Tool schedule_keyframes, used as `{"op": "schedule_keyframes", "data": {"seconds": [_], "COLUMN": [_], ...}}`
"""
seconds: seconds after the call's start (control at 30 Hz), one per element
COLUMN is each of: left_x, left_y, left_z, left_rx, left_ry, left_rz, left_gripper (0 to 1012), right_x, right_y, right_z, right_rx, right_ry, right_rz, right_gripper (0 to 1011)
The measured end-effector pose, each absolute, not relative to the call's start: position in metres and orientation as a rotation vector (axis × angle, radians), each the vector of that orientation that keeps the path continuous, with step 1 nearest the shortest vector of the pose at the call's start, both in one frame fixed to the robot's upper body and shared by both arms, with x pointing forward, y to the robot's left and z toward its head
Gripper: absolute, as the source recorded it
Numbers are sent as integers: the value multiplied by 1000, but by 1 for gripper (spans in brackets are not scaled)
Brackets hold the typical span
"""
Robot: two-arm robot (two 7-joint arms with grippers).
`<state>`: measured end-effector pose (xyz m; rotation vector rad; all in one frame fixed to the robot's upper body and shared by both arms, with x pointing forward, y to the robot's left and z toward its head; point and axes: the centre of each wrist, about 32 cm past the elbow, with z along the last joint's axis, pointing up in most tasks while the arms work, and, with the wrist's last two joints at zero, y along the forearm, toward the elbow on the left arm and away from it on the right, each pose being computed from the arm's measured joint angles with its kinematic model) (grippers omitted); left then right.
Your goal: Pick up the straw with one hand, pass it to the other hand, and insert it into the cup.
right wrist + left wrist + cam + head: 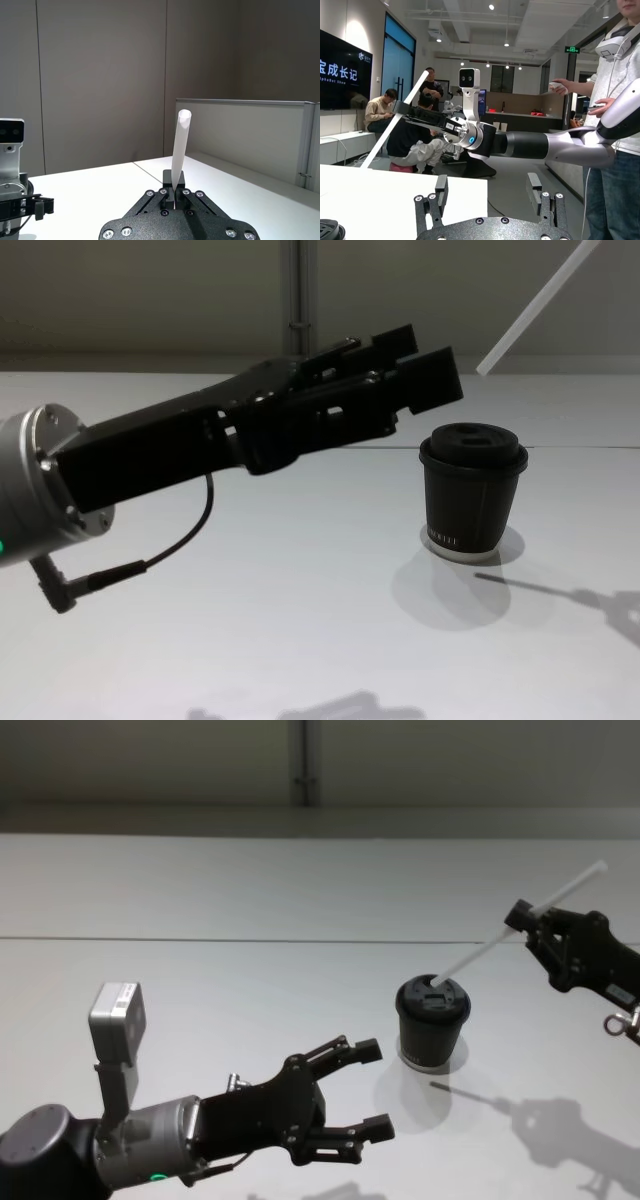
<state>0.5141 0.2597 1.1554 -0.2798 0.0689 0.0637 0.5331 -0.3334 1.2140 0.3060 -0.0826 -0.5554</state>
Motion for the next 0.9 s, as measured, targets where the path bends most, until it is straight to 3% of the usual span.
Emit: {"op": "schedule_keyframes", "data": {"seconds": [0.9], "left_x": [514], "left_y": [260], "left_z": [1155], "left_rx": [-280], "left_ry": [69], "left_rz": [64], "left_gripper": [1001], "right_x": [533], "right_y": [-322], "right_z": [1226], "right_rx": [220], "right_ry": [-76], "right_rz": [-713], "right_gripper": [11]}}
